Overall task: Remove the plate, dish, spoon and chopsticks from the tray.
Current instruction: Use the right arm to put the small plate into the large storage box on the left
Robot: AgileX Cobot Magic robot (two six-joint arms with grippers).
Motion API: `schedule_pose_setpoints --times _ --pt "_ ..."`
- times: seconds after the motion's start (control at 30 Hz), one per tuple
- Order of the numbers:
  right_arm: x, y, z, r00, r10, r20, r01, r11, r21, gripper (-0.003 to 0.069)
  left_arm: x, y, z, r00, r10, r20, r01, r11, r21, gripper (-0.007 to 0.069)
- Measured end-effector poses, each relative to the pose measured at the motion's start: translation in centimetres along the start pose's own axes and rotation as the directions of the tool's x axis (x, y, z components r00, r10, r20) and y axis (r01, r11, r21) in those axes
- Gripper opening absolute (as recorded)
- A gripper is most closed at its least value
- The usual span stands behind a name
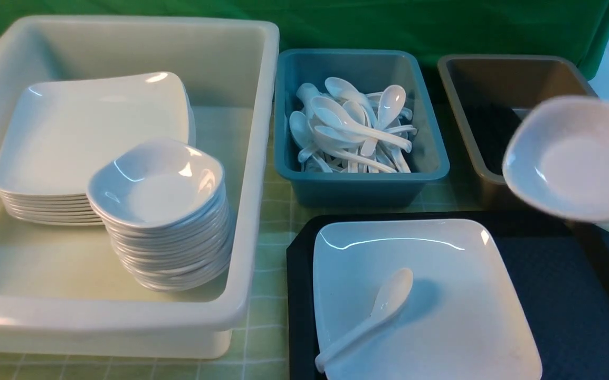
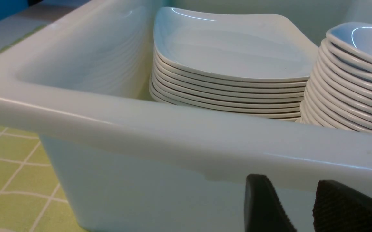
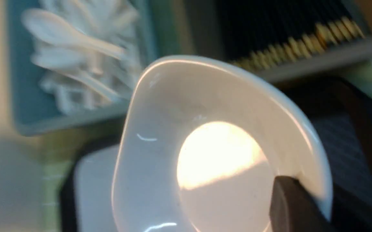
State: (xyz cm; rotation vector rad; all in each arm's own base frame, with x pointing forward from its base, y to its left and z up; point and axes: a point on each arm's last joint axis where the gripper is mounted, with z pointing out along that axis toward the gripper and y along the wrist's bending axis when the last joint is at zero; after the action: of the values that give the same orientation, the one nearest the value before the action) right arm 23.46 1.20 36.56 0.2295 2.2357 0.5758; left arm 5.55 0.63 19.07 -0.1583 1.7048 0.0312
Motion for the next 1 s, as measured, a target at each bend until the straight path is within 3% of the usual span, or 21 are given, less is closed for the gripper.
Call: schedule_pose_setpoints --times 0.03,0.1,0.13,0.2,0.33,0.47,0.6,0.8,1.0 --pt "-0.4 1.1 -0.2 1.000 -0.009 0.012 0.010 0.999 -0.041 0.0023 0.0 0.0 0.0 1.000 0.000 0.000 0.000 1.000 0.000 0.0225" --pt "-0.4 5.9 0.3 0.997 -0.078 0.011 0.078 0.966 -0.248 0.0023 0.0 0.0 0.0 1.000 0.000 0.000 0.000 1.000 0.000 0.0225" --pt "0.0 7.6 1.0 0.994 -0.106 -0.008 0.099 0.948 -0.303 0.0023 0.0 0.0 0.0 1.000 0.000 0.000 0.000 1.000 0.000 0.0225" --pt "0.6 9.3 1.9 0.989 -0.143 -0.031 0.123 0.929 -0.350 0.0023 0.0 0.0 0.0 1.000 0.000 0.000 0.000 1.000 0.000 0.0225" --pt "3.6 16.1 6.7 0.950 -0.289 -0.116 0.200 0.852 -0.484 0.0023 0.0 0.0 0.0 1.000 0.000 0.000 0.000 1.000 0.000 0.0225" --pt "5.8 21.4 12.0 0.917 -0.365 -0.160 0.224 0.805 -0.549 0.0023 0.0 0.0 0.0 1.000 0.000 0.000 0.000 1.000 0.000 0.0225" --pt "6.7 24.4 16.8 0.900 -0.392 -0.189 0.222 0.788 -0.574 0.0023 0.0 0.0 0.0 1.000 0.000 0.000 0.000 1.000 0.000 0.0225" --pt "7.4 25.5 21.4 0.899 -0.374 -0.227 0.192 0.803 -0.564 0.0034 0.0 0.0 0.0 1.000 0.000 0.000 0.000 1.000 0.000 0.0225" --pt "8.2 25.2 23.3 0.892 -0.380 -0.244 0.197 0.815 -0.545 0.0165 0.0 0.0 0.0 1.000 0.000 0.000 0.000 1.000 0.000 0.0225"
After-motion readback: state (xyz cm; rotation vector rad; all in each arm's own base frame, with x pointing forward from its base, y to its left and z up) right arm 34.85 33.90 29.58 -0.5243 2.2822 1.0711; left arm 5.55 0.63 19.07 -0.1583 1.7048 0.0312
